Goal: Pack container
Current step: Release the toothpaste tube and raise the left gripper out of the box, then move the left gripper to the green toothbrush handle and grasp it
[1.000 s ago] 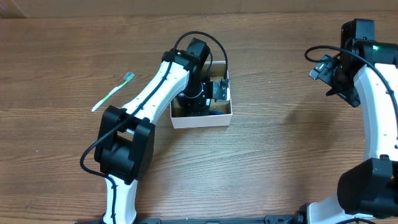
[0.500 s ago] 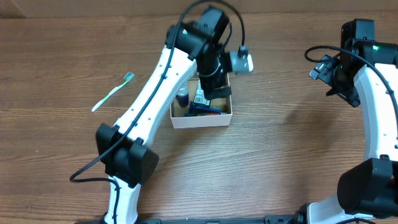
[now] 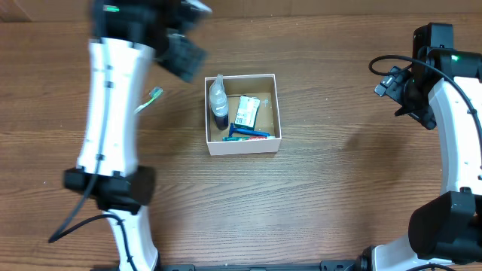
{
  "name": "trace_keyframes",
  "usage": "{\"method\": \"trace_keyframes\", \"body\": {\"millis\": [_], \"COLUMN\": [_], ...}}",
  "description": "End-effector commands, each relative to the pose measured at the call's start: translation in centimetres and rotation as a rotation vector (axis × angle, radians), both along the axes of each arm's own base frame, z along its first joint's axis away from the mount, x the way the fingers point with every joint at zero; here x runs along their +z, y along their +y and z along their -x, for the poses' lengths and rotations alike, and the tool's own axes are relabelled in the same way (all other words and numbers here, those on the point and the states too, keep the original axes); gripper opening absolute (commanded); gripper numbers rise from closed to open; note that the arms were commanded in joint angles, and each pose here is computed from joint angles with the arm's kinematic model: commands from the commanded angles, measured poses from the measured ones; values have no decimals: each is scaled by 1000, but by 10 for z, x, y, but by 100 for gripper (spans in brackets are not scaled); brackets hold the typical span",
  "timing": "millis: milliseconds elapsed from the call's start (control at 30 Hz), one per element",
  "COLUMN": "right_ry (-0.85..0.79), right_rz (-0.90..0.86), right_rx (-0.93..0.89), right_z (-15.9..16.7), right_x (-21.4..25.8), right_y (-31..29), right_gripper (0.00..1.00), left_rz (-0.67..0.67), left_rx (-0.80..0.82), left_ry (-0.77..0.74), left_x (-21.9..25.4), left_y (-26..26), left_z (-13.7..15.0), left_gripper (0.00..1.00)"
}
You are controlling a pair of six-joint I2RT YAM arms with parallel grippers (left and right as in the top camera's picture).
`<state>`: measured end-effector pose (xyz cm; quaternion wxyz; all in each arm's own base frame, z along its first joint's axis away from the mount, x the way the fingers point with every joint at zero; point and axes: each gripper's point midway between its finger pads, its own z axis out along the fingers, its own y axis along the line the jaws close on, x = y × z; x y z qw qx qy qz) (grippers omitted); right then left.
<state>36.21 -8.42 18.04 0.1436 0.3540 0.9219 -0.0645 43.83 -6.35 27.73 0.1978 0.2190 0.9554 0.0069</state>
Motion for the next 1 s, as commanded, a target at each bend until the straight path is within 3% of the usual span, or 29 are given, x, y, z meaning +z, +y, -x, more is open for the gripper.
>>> {"method": "trace_keyframes", "body": {"millis": [0, 267, 700, 967], "right_ry": [-21, -21, -21, -21], "right_rz": [2, 2, 2, 2], "right_rx": [-4, -4, -4, -4], "right_z": [-1, -1, -1, -1], "right_x": [5, 5, 5, 5], "right_y": [0, 0, 0, 0], "right_gripper": [100, 100, 100, 100], "left_rz": [49, 121, 76, 54], "left_rx": [244, 352, 167, 96], "left_ry": [91, 227, 264, 229], "left_x": [-27, -113, -200, -227], "left_y": [64, 111, 111, 112], "left_z": [-1, -4, 0, -4], "left_gripper": [100, 100, 100, 100]}}
